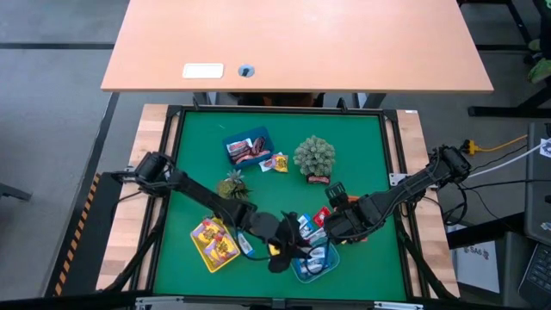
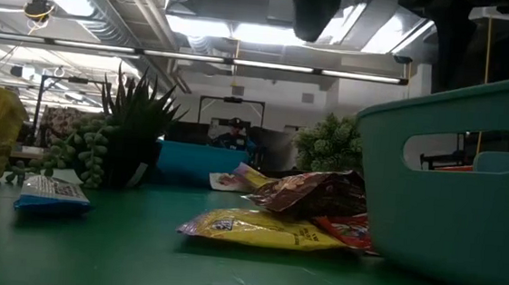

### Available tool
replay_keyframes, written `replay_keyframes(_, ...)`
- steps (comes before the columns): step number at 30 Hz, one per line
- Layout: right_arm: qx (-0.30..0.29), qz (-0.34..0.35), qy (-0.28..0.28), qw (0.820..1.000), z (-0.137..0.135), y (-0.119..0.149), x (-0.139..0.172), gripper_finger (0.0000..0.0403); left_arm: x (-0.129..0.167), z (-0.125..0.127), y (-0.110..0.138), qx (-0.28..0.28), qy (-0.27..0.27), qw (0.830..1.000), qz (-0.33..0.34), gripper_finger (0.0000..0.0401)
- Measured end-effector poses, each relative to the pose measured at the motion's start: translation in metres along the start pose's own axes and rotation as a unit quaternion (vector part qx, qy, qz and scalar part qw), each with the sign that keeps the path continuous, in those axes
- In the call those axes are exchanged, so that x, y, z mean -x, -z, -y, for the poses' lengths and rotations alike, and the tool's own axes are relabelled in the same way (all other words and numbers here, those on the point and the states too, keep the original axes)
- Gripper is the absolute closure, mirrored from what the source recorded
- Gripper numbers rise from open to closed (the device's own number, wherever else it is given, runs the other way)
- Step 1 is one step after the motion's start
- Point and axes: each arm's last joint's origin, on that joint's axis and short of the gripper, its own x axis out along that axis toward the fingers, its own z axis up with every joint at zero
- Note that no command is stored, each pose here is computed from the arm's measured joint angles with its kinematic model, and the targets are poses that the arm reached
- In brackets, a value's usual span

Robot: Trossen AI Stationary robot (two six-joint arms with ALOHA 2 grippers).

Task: Sort candy
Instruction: Put the white and blue candy into the light blue bin, then put the brown chocolate bar into the blue bin

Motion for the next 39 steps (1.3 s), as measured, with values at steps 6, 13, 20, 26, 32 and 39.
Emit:
replay_keyframes(6,0.002,-0.001,0.0,1.0,0.0,0.0,0.0,0.02,-0.012,0.004,0.024,0.072,0.002,0.997,-0.017,0.0269)
replay_keyframes(13,0.002,-0.002,0.0,1.0,0.0,0.0,0.0,0.02,-0.019,-0.004,0.035,0.092,-0.011,0.995,-0.03,0.0223)
replay_keyframes(20,0.004,0.0,0.002,1.0,0.001,0.0,0.0,0.02,-0.02,-0.018,0.027,0.026,-0.019,0.999,-0.023,0.0203)
replay_keyframes(26,-0.005,0.004,-0.003,1.0,0.023,0.002,-0.005,0.02,-0.02,-0.031,0.019,-0.06,-0.008,0.998,-0.027,0.0207)
replay_keyframes(32,-0.076,0.014,-0.06,0.995,0.058,0.018,-0.005,0.02,-0.018,-0.046,0.013,-0.093,0.031,0.993,-0.059,0.0208)
replay_keyframes(39,-0.122,0.055,-0.11,0.985,0.076,0.042,-0.009,0.02,0.0,-0.067,-0.008,-0.066,-0.001,0.993,-0.102,0.0208)
